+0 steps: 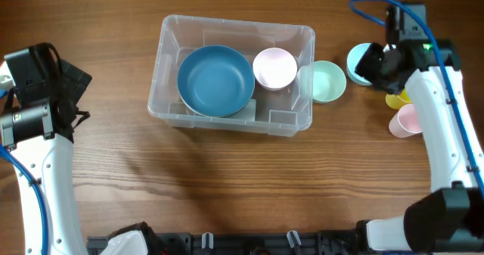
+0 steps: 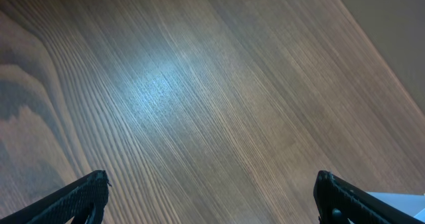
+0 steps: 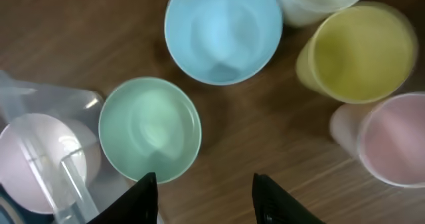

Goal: Pack container
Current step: 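Release the pink bowl, move the right gripper to the pale green bowl, grasp its rim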

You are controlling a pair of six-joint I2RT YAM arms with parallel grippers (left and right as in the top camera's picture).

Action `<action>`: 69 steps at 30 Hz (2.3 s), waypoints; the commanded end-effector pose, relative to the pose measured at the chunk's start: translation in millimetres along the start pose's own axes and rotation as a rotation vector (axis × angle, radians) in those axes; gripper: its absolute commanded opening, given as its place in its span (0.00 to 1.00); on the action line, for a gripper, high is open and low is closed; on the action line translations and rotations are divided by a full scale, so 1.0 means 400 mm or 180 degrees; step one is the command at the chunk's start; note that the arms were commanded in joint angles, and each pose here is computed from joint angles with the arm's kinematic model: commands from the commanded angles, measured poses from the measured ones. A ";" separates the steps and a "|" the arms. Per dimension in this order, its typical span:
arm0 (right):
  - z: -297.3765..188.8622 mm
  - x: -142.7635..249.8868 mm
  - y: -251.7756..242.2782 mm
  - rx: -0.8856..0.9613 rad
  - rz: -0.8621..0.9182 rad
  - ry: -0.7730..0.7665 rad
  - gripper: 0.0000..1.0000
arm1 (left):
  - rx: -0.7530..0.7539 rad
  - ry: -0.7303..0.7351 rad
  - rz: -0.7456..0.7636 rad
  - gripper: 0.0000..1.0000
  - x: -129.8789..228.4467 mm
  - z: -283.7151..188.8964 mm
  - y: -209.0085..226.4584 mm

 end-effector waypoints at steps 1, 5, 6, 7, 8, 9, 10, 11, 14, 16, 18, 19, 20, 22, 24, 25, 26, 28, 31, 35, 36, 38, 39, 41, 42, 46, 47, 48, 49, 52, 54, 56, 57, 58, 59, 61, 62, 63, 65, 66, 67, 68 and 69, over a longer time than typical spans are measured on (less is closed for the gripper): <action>0.072 0.058 -0.001 -0.0216 0.0130 0.0434 0.46 | 0.0015 -0.0038 -0.0026 1.00 -0.011 -0.006 0.001; 0.143 0.101 -0.019 -0.0192 0.0332 0.0484 0.46 | 0.0016 -0.0037 -0.0026 1.00 -0.011 -0.006 0.001; 0.156 0.107 -0.021 -0.0219 0.0336 0.0484 0.46 | 0.0015 -0.0038 -0.0026 1.00 -0.011 -0.006 0.001; 0.164 0.110 -0.022 -0.0232 0.0335 0.0476 0.46 | 0.0014 -0.0037 -0.0026 1.00 -0.010 -0.006 0.001; 0.175 0.113 -0.024 -0.0242 0.0360 0.0463 0.45 | 0.0016 -0.0037 -0.0026 1.00 -0.011 -0.006 0.001; 0.187 0.118 -0.027 -0.0249 0.0410 0.0455 0.45 | 0.0016 -0.0037 -0.0026 1.00 -0.011 -0.006 0.001; 0.194 0.122 -0.028 -0.0270 0.0419 0.0451 0.44 | 0.0015 -0.0036 -0.0026 1.00 -0.010 -0.006 0.001; 0.203 0.124 -0.029 -0.0279 0.0445 0.0440 0.43 | 0.0016 -0.0037 -0.0026 1.00 -0.011 -0.006 0.001; 0.231 0.133 -0.032 -0.0338 0.0475 0.0400 0.40 | 0.0015 -0.0038 -0.0026 1.00 -0.011 -0.006 0.001; 0.243 0.136 -0.030 -0.0401 0.0477 0.0379 0.37 | 0.0014 -0.0037 -0.0026 1.00 -0.010 -0.006 0.001; 0.249 0.133 -0.026 -0.0447 0.0475 0.0357 0.38 | 0.0014 -0.0037 -0.0026 1.00 -0.010 -0.006 0.001; 0.252 0.133 -0.024 -0.0459 0.0473 0.0360 0.37 | 0.0014 -0.0037 -0.0026 1.00 -0.010 -0.006 0.001; 0.260 0.135 -0.024 -0.0448 0.0471 0.0373 0.38 | 0.0015 -0.0036 -0.0026 1.00 -0.010 -0.006 0.001; 0.274 0.135 -0.021 -0.0440 0.0464 0.0382 0.38 | 0.0015 -0.0036 -0.0026 1.00 -0.010 -0.006 0.001; 0.296 0.141 -0.023 -0.0395 0.0465 0.0430 0.38 | 0.0016 -0.0037 -0.0026 1.00 -0.011 -0.006 0.001; 0.313 0.145 -0.025 -0.0362 0.0467 0.0466 0.38 | 0.0014 -0.0037 -0.0026 1.00 -0.010 -0.006 0.001; 0.327 0.149 -0.024 -0.0360 0.0467 0.0512 0.38 | 0.0016 -0.0037 -0.0026 1.00 -0.010 -0.006 0.001; 0.347 0.158 -0.023 -0.0365 0.0465 0.0599 0.38 | 0.0016 -0.0037 -0.0026 1.00 -0.011 -0.006 0.001; 0.357 0.161 -0.020 -0.0394 0.0457 0.0635 0.18 | 0.0015 -0.0036 -0.0026 1.00 -0.010 -0.006 0.001; 0.340 0.158 -0.016 -0.0446 0.0363 0.0620 0.10 | 0.0015 -0.0038 -0.0026 1.00 -0.011 -0.006 0.001; 0.331 0.157 -0.017 -0.0450 0.0347 0.0612 0.10 | 0.0015 -0.0038 -0.0026 1.00 -0.011 -0.006 0.001; 0.302 0.151 -0.016 -0.0487 0.0286 0.0552 0.09 | 0.0014 -0.0037 -0.0026 1.00 -0.010 -0.006 0.001; 0.282 0.145 -0.019 -0.0471 0.0277 0.0489 0.09 | 0.0016 -0.0037 -0.0026 1.00 -0.011 -0.006 0.001; 0.236 0.133 -0.023 -0.0477 0.0216 0.0339 0.08 | 0.0015 -0.0036 -0.0026 1.00 -0.010 -0.006 0.001; 0.212 0.126 -0.025 -0.0477 0.0190 0.0253 0.08 | 0.0015 -0.0036 -0.0026 1.00 -0.010 -0.006 0.001; 0.069 0.098 -0.044 -0.0542 0.0054 -0.0265 0.08 | 0.0016 -0.0037 -0.0026 1.00 -0.011 -0.006 0.001; 0.047 0.095 -0.050 -0.0523 0.0060 -0.0346 0.08 | 0.0014 -0.0037 -0.0026 1.00 -0.010 -0.006 0.001; 0.018 0.093 -0.060 -0.0499 0.0055 -0.0458 0.08 | 0.0015 -0.0038 -0.0026 1.00 -0.011 -0.006 0.001; -0.014 0.091 -0.070 -0.0499 0.0025 -0.0580 0.08 | 0.0016 -0.0037 -0.0026 1.00 -0.011 -0.006 0.001; -0.054 0.096 -0.083 -0.0525 0.0027 -0.0692 0.11 | 0.0016 -0.0037 -0.0026 1.00 -0.011 -0.006 0.001; -0.049 0.098 -0.085 -0.0495 0.0047 -0.0671 0.23 | 0.0015 -0.0038 -0.0026 1.00 -0.011 -0.006 0.001; -0.018 0.102 -0.086 -0.0418 0.0151 -0.0562 0.39 | 0.0014 -0.0037 -0.0026 1.00 -0.010 -0.006 0.001; 0.008 0.105 -0.086 -0.0353 0.0206 -0.0477 0.43 | 0.0015 -0.0038 -0.0026 1.00 -0.011 -0.006 0.001; 0.032 0.107 -0.085 -0.0304 0.0240 -0.0406 0.43 | 0.0016 -0.0037 -0.0026 1.00 -0.011 -0.006 0.001; 0.062 0.111 -0.082 -0.0262 0.0244 -0.0312 0.43 | 0.0014 -0.0037 -0.0026 1.00 -0.010 -0.006 0.001; 0.145 0.117 -0.062 -0.0261 0.0211 -0.0047 0.43 | 0.0014 -0.0037 -0.0026 1.00 -0.010 -0.006 0.001; 0.174 0.121 -0.055 -0.0266 0.0207 0.0043 0.43 | 0.0015 -0.0036 -0.0026 1.00 -0.010 -0.006 0.001; 0.202 0.126 -0.050 -0.0273 0.0204 0.0141 0.43 | 0.0015 -0.0038 -0.0026 1.00 -0.011 -0.006 0.001; 0.260 0.143 -0.034 -0.0362 0.0194 0.0386 0.42 | 0.0015 -0.0038 -0.0026 1.00 -0.011 -0.006 0.001; 0.282 0.148 -0.026 -0.0434 0.0138 0.0472 0.41 | 0.0015 -0.0038 -0.0026 1.00 -0.011 -0.006 0.001; 0.300 0.153 -0.016 -0.0525 0.0075 0.0542 0.41 | 0.0014 -0.0037 -0.0026 1.00 -0.010 -0.006 0.001; 0.312 0.156 -0.011 -0.0573 0.0039 0.0583 0.41 | 0.0016 -0.0037 -0.0026 1.00 -0.011 -0.006 0.001; 0.321 0.158 -0.011 -0.0566 0.0042 0.0607 0.41 | 0.0016 -0.0037 -0.0026 1.00 -0.011 -0.006 0.001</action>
Point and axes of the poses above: each gripper's point midway between its finger pads, its own z axis out along the fingers, its own y axis along the line the jaws close on, x = y × z, the point moved 7 cm from there along -z, back along the fingers, and after that the axes turned 8 degrees about z, right-handed, at the moved point
